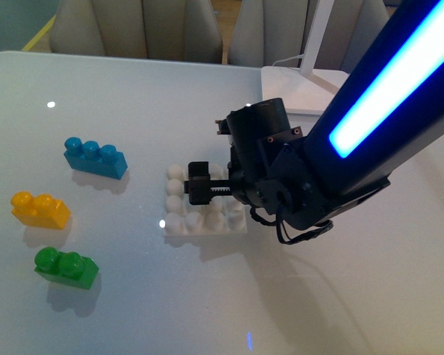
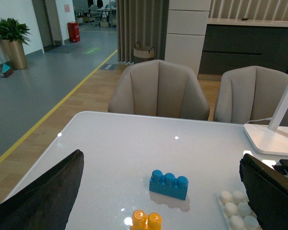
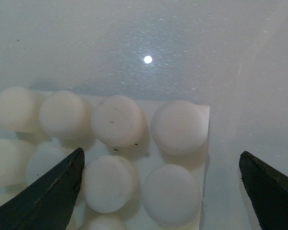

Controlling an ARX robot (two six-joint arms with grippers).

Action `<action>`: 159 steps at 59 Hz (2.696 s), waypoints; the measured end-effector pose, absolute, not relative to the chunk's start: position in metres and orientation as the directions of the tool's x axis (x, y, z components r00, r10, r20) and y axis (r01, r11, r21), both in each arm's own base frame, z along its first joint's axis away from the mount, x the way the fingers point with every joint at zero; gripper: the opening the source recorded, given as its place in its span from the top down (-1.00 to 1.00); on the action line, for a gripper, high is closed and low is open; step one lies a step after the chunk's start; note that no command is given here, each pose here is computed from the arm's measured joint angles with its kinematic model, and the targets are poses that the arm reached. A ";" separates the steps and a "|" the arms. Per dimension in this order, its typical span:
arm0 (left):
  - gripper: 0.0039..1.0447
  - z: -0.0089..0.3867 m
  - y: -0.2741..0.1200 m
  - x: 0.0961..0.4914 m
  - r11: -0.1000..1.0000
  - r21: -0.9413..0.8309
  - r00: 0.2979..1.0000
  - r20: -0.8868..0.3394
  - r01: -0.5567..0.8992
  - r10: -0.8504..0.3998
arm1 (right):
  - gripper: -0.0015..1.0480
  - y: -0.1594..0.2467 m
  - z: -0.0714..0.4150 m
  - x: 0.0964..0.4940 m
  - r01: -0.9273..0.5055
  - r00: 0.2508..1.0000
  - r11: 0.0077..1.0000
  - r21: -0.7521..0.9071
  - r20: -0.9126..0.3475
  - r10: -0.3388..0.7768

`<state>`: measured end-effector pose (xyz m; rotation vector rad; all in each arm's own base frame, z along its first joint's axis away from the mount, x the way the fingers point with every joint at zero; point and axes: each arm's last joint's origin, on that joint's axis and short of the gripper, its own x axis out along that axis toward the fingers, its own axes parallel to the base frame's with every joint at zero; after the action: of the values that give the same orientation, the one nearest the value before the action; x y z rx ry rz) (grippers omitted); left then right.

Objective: Insert yellow block into base center

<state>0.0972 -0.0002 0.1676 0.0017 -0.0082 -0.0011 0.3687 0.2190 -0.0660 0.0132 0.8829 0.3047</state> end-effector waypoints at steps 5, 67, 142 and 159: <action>-0.86 0.168 0.000 0.097 1.000 0.002 1.000 0.008 0.001 -0.001 | -0.83 0.231 -0.065 0.365 -0.275 0.587 0.952 0.139 -0.759 0.280; -0.86 0.168 0.000 0.097 1.000 0.002 1.000 0.008 0.001 -0.001 | -0.83 0.274 -0.057 0.361 -0.313 0.549 0.929 0.196 -0.761 0.346; -0.86 0.168 0.000 0.097 1.000 0.002 1.000 0.008 0.001 -0.001 | -0.83 0.271 -0.043 0.348 -0.212 0.547 0.884 0.418 -0.699 0.461; -0.86 0.168 0.000 0.097 1.000 0.002 1.000 0.008 0.001 -0.001 | -0.83 0.271 -0.042 0.348 -0.194 0.542 0.866 0.461 -0.686 0.486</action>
<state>0.0972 -0.0002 0.1676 0.0017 -0.0082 -0.0011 0.3480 0.2711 -0.0424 0.3518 0.9147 0.4137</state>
